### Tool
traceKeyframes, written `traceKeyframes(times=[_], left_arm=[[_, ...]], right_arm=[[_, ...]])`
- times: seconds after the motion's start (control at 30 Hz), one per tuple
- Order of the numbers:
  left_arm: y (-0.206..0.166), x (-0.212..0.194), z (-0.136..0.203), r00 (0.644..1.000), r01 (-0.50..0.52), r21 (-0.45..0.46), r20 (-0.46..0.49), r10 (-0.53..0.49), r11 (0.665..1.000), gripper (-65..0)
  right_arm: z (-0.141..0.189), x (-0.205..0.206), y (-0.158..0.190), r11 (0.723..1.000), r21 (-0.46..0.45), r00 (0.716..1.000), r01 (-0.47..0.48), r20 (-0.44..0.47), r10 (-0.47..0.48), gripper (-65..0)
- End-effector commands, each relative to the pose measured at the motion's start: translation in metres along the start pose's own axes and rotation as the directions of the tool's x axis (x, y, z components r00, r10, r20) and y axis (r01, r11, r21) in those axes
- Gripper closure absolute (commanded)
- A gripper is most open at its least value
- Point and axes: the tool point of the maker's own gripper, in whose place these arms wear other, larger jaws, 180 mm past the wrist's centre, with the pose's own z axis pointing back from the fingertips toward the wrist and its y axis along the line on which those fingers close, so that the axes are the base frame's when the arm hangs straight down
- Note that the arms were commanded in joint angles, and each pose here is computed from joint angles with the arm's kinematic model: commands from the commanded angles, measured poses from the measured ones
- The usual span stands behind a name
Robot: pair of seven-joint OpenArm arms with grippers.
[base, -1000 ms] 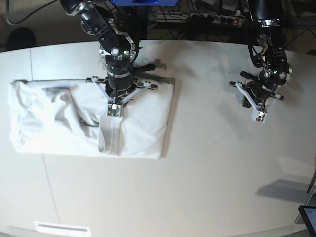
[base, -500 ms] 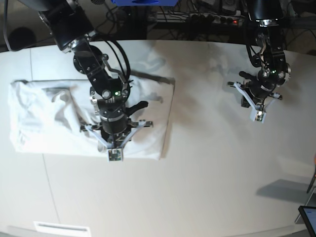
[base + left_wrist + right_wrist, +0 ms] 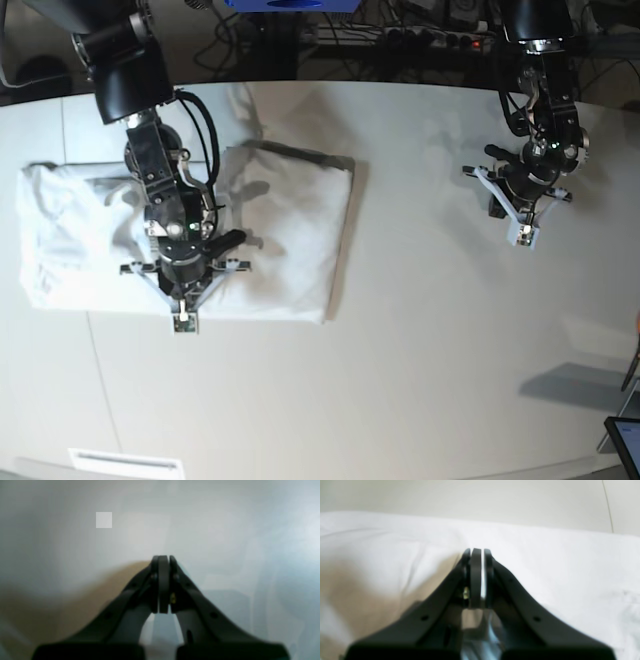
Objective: Fold the T-shirt properly
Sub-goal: 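Press and smooth the folded stack with the right gripper, sliding toward the other end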
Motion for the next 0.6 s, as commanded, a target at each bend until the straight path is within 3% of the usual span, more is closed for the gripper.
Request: traceKeyframes(times=[0.0,0.13,0.37,0.57], left_arm=[[0.005,0.014,0.004,0.999,0.012,0.011,0.046,-0.013,1.0,0.0],[0.004,0.018,0.006,0.998,0.019,0.011,0.055,-0.02,1.0,0.0],[-0.018,0.061,0.03,0.978,0.075,0.003,0.193,-0.074,0.997,-0.2],[-0.05,0.073,0.029,0.969,0.119,-0.057,0.222,-0.104,0.991,-0.2]], right_arm=[[0.0,0.024,-0.008,1.0,-0.019,0.998,-0.004,0.068,0.005,-2.9],[0.002,0.033,-0.015,0.999,-0.031,0.995,-0.018,0.093,0.02,-2.9],[0.051,0.082,-0.053,0.998,-0.064,0.959,0.02,0.282,-0.001,-2.9],[0.079,0.054,-0.065,0.995,-0.067,0.97,0.068,0.236,-0.05,-3.0]])
